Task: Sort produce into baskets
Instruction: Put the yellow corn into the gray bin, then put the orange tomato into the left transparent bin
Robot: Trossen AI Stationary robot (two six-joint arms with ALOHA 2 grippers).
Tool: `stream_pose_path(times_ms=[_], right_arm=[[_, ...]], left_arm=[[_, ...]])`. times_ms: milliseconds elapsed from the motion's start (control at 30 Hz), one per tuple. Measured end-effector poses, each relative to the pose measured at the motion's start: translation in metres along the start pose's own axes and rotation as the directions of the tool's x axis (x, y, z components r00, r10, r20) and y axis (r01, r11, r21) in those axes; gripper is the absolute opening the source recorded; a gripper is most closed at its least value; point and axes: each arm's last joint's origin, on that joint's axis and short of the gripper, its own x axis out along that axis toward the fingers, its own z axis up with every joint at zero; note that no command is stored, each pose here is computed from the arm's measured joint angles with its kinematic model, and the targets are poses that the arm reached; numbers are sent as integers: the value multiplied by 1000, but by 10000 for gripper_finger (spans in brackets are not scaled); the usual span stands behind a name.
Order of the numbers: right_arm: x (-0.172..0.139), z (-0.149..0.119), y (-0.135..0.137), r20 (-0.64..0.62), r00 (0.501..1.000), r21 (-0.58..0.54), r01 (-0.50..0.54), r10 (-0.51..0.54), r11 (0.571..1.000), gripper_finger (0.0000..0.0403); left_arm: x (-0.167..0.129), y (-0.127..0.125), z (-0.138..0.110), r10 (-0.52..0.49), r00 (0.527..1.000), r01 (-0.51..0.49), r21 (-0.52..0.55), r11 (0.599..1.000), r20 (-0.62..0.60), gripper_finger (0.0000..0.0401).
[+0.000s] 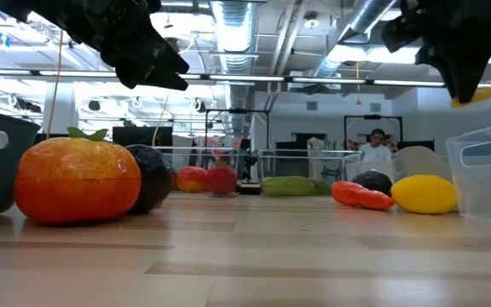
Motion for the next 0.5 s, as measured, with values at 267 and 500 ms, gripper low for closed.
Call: stream_pose_path(times_ms=[267, 500], right_arm=[[5, 4, 3, -35, 999, -6, 18, -18, 1000, 187], [6, 5, 3, -32, 999, -5, 16, -16, 1000, 220]], left_arm=[[0, 0, 0, -2, 1000, 2, -1, 1000, 1, 267], [0, 0, 0, -5, 1000, 5, -1, 1000, 1, 267]])
